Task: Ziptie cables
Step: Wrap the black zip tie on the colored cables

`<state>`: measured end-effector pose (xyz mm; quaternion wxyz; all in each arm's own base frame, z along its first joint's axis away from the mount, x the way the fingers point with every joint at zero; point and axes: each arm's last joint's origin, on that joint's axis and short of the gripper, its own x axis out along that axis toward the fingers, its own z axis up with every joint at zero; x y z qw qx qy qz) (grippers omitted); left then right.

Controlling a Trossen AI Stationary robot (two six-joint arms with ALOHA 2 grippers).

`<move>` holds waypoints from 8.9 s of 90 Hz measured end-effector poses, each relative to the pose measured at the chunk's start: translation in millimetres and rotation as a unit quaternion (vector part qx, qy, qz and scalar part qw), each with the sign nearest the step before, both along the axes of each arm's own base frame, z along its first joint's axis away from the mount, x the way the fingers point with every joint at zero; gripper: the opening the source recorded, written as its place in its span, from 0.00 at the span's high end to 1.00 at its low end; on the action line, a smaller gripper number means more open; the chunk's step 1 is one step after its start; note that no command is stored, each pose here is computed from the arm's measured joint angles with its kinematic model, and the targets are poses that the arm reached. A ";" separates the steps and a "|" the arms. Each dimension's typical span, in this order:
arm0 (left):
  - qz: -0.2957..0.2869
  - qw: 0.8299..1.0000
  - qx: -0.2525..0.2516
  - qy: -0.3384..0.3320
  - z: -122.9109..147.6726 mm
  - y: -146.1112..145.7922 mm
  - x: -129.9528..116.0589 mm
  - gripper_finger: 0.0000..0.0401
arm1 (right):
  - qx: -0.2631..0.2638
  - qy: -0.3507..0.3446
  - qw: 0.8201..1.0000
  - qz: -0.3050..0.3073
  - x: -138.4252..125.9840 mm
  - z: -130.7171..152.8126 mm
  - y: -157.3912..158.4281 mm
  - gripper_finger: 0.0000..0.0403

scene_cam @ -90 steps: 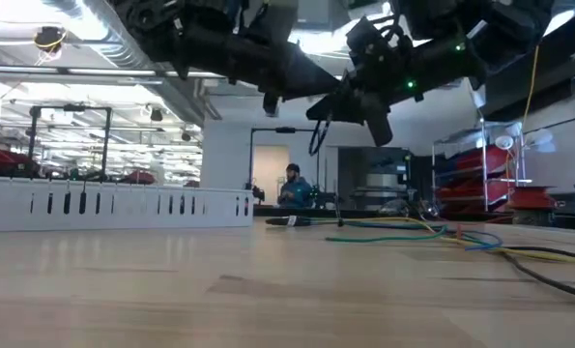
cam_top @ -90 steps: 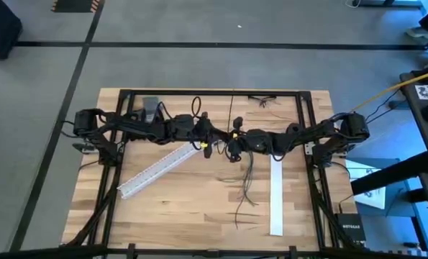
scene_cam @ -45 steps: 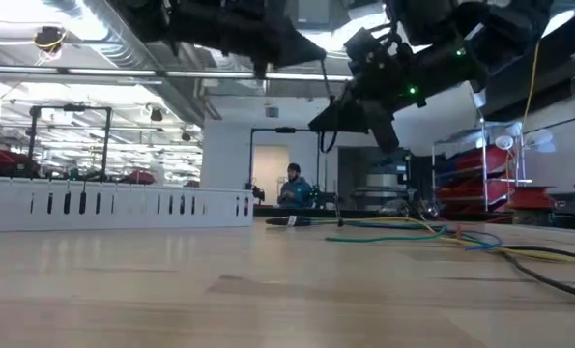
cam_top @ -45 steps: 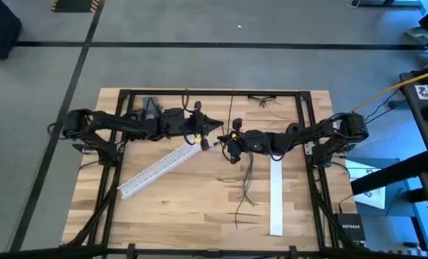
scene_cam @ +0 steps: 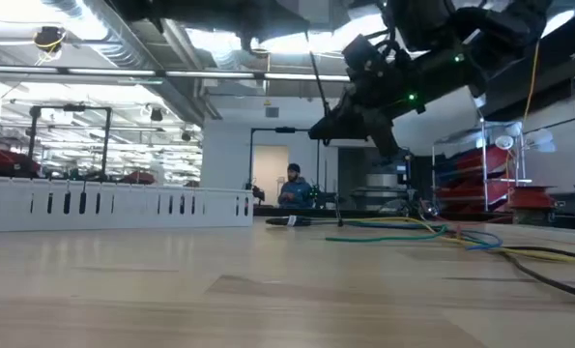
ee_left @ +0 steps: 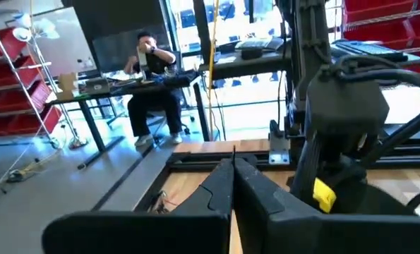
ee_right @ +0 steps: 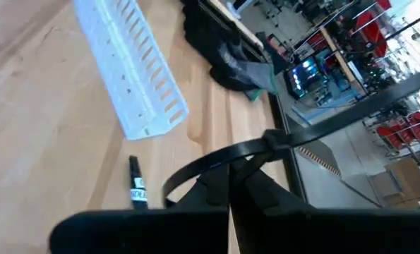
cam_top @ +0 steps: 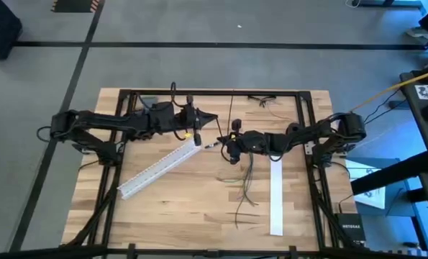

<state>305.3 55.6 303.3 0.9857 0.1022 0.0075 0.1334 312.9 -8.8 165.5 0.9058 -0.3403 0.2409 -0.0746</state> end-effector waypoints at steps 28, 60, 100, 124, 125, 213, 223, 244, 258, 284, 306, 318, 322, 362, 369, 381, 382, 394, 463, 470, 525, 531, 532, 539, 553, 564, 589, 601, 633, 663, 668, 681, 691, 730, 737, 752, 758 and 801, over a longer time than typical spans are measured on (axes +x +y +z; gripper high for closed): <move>-0.007 1.000 0.001 0.004 0.7 -5.3 -0.5 1.00 | 0.024 0.022 0.999 -0.021 2.5 -17.5 -9.0 1.00; 0.006 0.997 -0.009 0.078 -12.3 -8.8 -1.4 1.00 | 0.100 -0.005 0.989 -0.113 4.9 17.5 -12.7 0.78; 0.028 0.994 -0.003 0.108 -17.9 -7.7 -2.4 1.00 | 0.181 0.152 0.969 -0.069 -32.1 46.4 -5.6 0.45; 0.031 0.993 0.004 0.112 -18.6 -7.4 -2.5 1.00 | 0.177 0.087 0.977 -0.076 -28.9 61.7 -6.9 0.45; 0.031 0.993 0.004 0.112 -18.6 -7.4 -2.5 1.00 | 0.175 0.083 0.978 -0.074 -28.2 62.4 -7.0 0.45; 0.027 0.991 0.003 0.133 -22.5 -10.3 -3.3 1.00 | 0.295 0.146 0.943 -0.046 12.8 -72.0 -73.5 0.81; 0.027 0.991 0.003 0.134 -22.7 -10.3 -3.4 1.00 | 0.275 0.171 0.945 -0.055 8.3 -68.7 -73.1 0.97; 0.013 0.992 -0.005 0.128 -22.1 -11.1 -2.9 1.00 | 0.221 0.190 0.949 -0.122 -15.4 -25.6 -71.0 0.99; -0.002 0.994 -0.015 0.113 -20.0 -11.9 -1.8 1.00 | 0.192 0.132 0.962 -0.141 -27.3 7.7 -70.8 0.99; -0.034 0.996 -0.035 0.071 -13.4 -14.9 0.4 1.00 | 0.192 0.083 0.970 -0.123 -22.2 18.0 -69.3 1.00; -0.038 0.997 -0.038 0.054 -15.3 -16.3 6.0 1.00 | 0.201 0.057 0.971 -0.114 -18.8 21.8 -68.6 1.00; -0.040 0.997 -0.031 0.053 -16.0 -16.8 7.3 1.00 | 0.206 0.079 0.968 -0.118 -21.4 18.4 -67.8 1.00; -0.040 0.997 -0.031 0.055 -16.4 -16.9 7.3 1.00 | 0.202 0.091 0.967 -0.129 -23.3 16.5 -68.0 1.00; -0.040 0.997 -0.028 0.058 -16.9 -17.2 7.4 1.00 | 0.205 0.100 0.962 -0.149 -25.5 14.5 -68.2 1.00; -0.040 0.997 -0.028 0.056 -16.5 -17.1 7.4 1.00 | 0.204 0.090 0.964 -0.147 -24.1 16.0 -68.5 1.00; -0.040 0.998 -0.027 0.051 -15.5 -17.1 7.4 1.00 | 0.215 0.074 0.966 -0.126 -21.1 18.3 -67.8 1.00; -0.040 0.997 -0.027 0.051 -15.6 -17.1 7.4 1.00 | 0.215 0.073 0.966 -0.125 -20.7 18.2 -67.4 1.00; -0.040 0.997 -0.028 0.054 -16.2 -17.3 7.4 1.00 | 0.211 0.086 0.965 -0.132 -21.3 15.7 -65.7 1.00; -0.051 0.999 -0.009 0.010 -23.6 -20.5 23.3 1.00 | 0.248 0.024 0.967 -0.044 3.5 7.7 -47.7 1.00; -0.051 0.998 -0.008 0.021 -25.7 -20.6 23.3 1.00 | 0.248 0.036 0.967 -0.044 3.3 4.1 -46.5 0.99; -0.050 0.996 0.009 0.078 -41.7 -18.8 27.1 1.00 | 0.246 0.099 0.963 -0.050 -5.4 -2.1 -43.5 0.59; -0.048 0.995 0.007 0.091 -50.5 -16.6 31.2 1.00 | 0.243 0.107 0.963 -0.049 -6.9 -1.9 -43.2 0.58; -0.048 0.994 0.007 0.094 -52.2 -16.1 31.9 1.00 | 0.243 0.107 0.963 -0.049 -6.9 -1.8 -43.2 0.58; -0.044 0.993 0.014 0.108 -63.4 -12.5 37.4 1.00 | 0.246 0.103 0.963 -0.043 -6.2 -1.1 -43.0 0.57; -0.038 0.992 0.031 0.115 -82.8 -5.5 48.1 1.00 | 0.253 0.109 0.961 -0.031 -4.3 -6.4 -42.6 0.58; -0.033 0.992 0.034 0.113 -87.0 -1.4 50.2 1.00 | 0.254 0.112 0.960 -0.031 -1.1 -13.8 -43.2 0.58; -0.031 0.995 0.030 0.086 -69.3 -2.5 44.0 1.00 | 0.255 0.058 0.965 -0.003 0.8 -40.5 -42.5 0.59; -0.030 0.995 0.030 0.090 -70.3 -2.3 43.8 1.00 | 0.250 0.017 0.968 0.011 2.6 -39.3 -42.6 0.59; -0.029 0.995 0.030 0.091 -70.3 -2.2 43.8 1.00 | 0.246 -0.005 0.969 0.007 9.9 -56.3 -44.3 0.64; -0.029 0.995 0.030 0.088 -67.0 -2.7 41.4 1.00 | 0.244 -0.010 0.970 0.008 12.9 -64.9 -45.0 0.97; -0.028 0.996 0.031 0.084 -63.5 -2.9 39.6 1.00 | 0.248 -0.012 0.969 0.007 14.0 -69.3 -45.1 0.96; -0.026 0.997 0.035 0.063 -49.8 -3.6 33.8 1.00 | 0.250 -0.007 0.968 0.005 14.9 -77.5 -45.3 0.99; -0.024 0.997 0.039 0.057 -41.9 -3.3 28.6 1.00 | 0.250 -0.006 0.968 0.004 16.0 -82.3 -45.6 0.99; -0.010 0.998 0.062 -0.022 8.9 -2.4 -1.5 1.00 | 0.258 0.021 0.966 -0.004 16.3 -117.7 -51.6 1.00; -0.008 0.999 0.048 -0.019 11.6 -0.3 -4.3 1.00 | 0.260 0.014 0.966 -0.004 16.5 -116.0 -51.7 1.00; 0.003 0.996 0.015 0.083 -12.3 4.4 -4.8 0.96 | 0.260 0.008 0.966 -0.003 16.8 -113.5 -51.6 1.00; 0.020 0.994 0.000 0.105 -15.0 6.6 -6.8 0.92 | 0.260 0.008 0.966 -0.004 16.7 -113.6 -51.6 1.00; 0.000 0.948 -0.130 0.290 -111.1 -11.5 19.3 0.67 | 0.261 0.005 0.965 -0.003 17.0 -113.1 -51.7 1.00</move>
